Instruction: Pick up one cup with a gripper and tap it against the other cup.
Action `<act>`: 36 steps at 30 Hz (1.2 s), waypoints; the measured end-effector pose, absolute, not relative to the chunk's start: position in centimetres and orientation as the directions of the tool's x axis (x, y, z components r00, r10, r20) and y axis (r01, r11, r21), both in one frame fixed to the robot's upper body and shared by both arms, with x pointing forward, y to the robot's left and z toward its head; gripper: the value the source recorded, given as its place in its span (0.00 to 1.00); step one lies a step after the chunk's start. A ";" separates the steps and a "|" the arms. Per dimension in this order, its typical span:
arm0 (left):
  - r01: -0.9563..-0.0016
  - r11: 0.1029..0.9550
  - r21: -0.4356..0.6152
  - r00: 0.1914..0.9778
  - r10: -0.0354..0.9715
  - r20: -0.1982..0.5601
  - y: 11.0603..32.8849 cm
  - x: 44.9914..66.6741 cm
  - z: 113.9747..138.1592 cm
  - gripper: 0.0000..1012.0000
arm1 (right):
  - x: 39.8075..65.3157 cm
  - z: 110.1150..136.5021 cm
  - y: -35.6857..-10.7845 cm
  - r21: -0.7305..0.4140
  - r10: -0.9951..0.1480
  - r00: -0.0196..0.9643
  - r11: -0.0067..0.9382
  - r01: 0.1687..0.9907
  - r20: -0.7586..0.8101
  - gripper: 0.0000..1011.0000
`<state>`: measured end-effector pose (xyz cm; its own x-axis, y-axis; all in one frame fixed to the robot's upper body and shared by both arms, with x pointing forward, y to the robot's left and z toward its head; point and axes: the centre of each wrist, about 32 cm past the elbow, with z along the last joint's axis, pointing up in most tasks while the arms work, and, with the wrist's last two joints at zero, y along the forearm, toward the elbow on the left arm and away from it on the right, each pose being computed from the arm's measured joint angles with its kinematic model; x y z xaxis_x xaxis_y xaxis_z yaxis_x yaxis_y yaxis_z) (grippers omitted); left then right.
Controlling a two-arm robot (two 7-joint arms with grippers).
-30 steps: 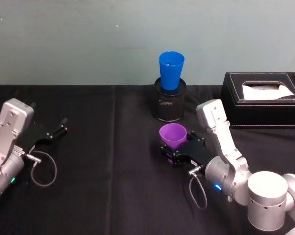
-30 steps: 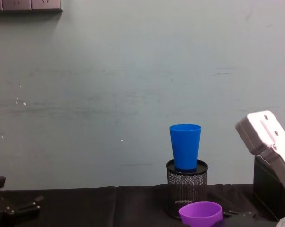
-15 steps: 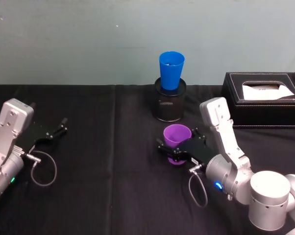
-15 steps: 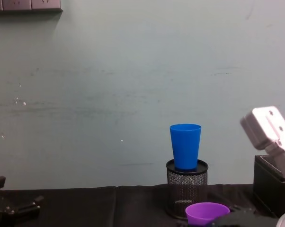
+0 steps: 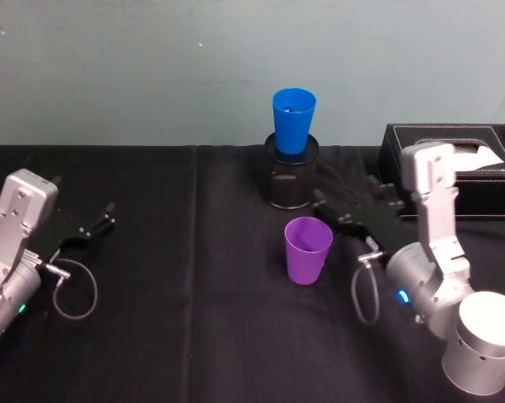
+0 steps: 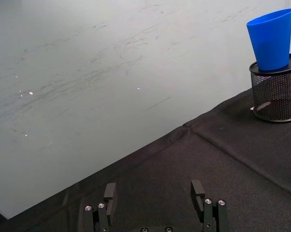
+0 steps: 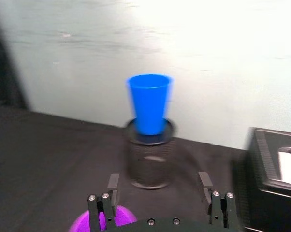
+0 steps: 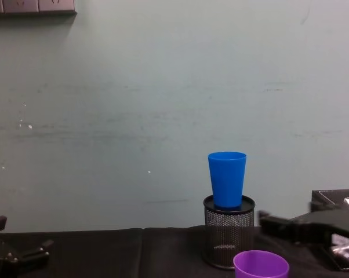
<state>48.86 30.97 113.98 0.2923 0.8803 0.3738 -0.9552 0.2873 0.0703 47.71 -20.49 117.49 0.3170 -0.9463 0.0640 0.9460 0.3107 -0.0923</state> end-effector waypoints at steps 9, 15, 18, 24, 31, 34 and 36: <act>-0.955 0.287 0.070 0.292 0.880 0.374 31.0 48.9 114.0 0.99 | 47.2 117.5 -20.5 -0.139 -0.981 0.110 0.088 0.986 0.158 0.99; -0.955 0.287 0.070 0.292 0.880 0.374 31.0 48.9 114.0 0.99 | 47.2 117.3 -20.3 -0.142 -0.977 0.068 0.040 0.989 0.202 0.99; -0.955 0.287 0.070 0.292 0.880 0.374 31.0 48.9 114.0 0.99 | 47.4 117.3 -20.1 -0.143 -0.975 0.060 0.030 0.989 0.214 0.99; -0.955 0.287 0.070 0.292 0.880 0.374 31.0 48.9 114.0 0.99 | 47.5 117.3 -20.0 -0.144 -0.974 0.059 0.028 0.989 0.218 0.99; -0.955 0.287 0.070 0.292 0.880 0.374 31.0 48.9 114.0 0.99 | 47.5 117.3 -20.1 -0.144 -0.974 0.060 0.029 0.989 0.218 0.99; -0.955 0.287 0.070 0.292 0.880 0.374 31.0 48.9 114.0 0.99 | 47.5 117.3 -20.1 -0.144 -0.974 0.060 0.029 0.989 0.218 0.99; -0.955 0.287 0.070 0.292 0.880 0.374 31.0 48.9 114.0 0.99 | 47.5 117.3 -20.1 -0.144 -0.974 0.060 0.029 0.989 0.217 0.99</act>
